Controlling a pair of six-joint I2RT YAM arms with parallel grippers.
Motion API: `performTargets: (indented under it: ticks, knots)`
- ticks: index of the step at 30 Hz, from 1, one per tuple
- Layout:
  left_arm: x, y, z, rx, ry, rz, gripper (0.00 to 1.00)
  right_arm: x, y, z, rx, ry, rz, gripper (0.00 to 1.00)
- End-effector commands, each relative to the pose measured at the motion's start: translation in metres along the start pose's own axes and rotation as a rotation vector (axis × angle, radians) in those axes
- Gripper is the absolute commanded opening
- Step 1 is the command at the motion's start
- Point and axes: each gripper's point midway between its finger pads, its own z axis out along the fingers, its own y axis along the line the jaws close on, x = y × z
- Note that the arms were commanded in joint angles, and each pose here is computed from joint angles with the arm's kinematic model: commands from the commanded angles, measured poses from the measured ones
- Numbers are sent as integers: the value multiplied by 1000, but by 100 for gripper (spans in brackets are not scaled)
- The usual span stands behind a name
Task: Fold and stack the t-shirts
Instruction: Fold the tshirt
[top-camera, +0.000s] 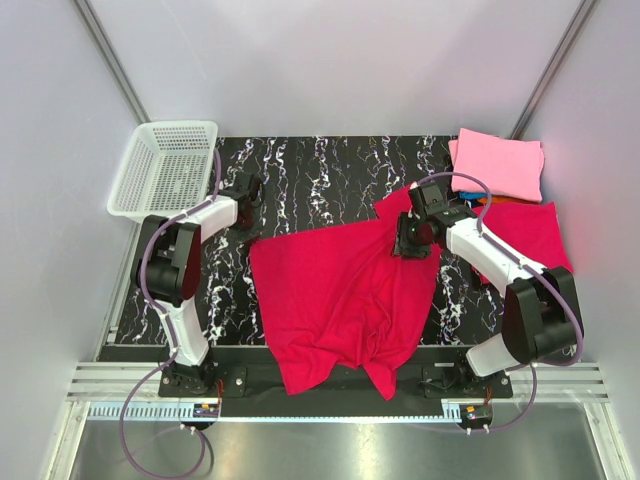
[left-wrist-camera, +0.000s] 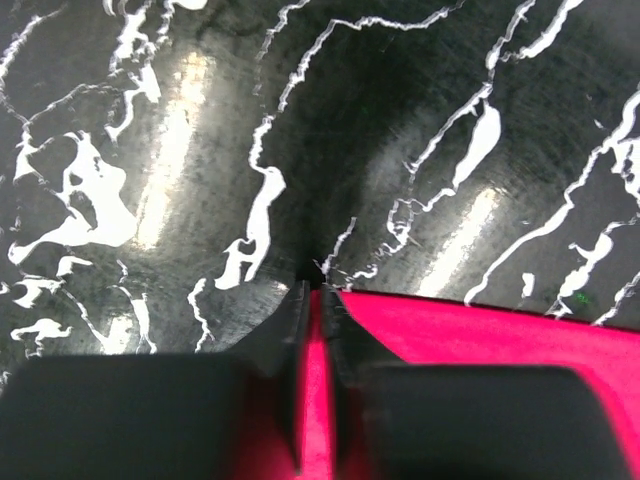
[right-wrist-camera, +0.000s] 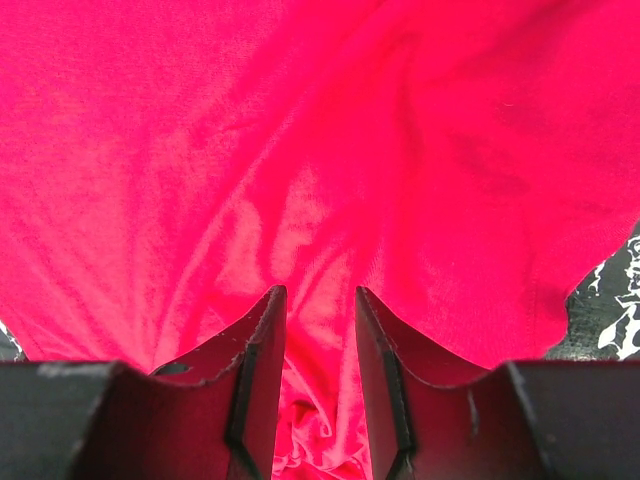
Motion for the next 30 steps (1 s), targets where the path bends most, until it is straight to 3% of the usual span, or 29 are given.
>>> performTargets:
  ticks: [1,6,11,12,13,14,20,22,24,25,30]
  knots:
    - [10,-6,5,41,42,17,0,-7,1,0,14,-33,3,40]
    - [10,4,-8,28,16,23,0,-20,-8,2,77,-64,-4,42]
    - [19,28,-29,-17,-15,-3,0,-69,-31,-3,211,-169,12,56]
    - [16,28,-39,-1,-37,-11,0,-83,-37,-2,250,-195,0,63]
    - [20,31,-41,-4,-34,-12,0,-91,-41,-1,274,-206,-6,89]
    - [25,36,-43,-9,-30,-12,0,-100,-46,-1,295,-220,-11,99]
    - [31,42,-56,11,-38,-16,0,-164,-48,41,214,-207,-32,100]
    - [32,41,-58,19,-33,-12,0,-184,-49,60,194,-201,-55,92]
    - [34,41,-59,22,-28,-7,0,-206,-51,71,182,-214,-57,75]
    - [35,42,-59,23,-24,-6,0,-212,-51,76,179,-216,-61,71]
    - [31,38,-65,42,-30,4,0,-247,-61,100,220,-199,-99,69]
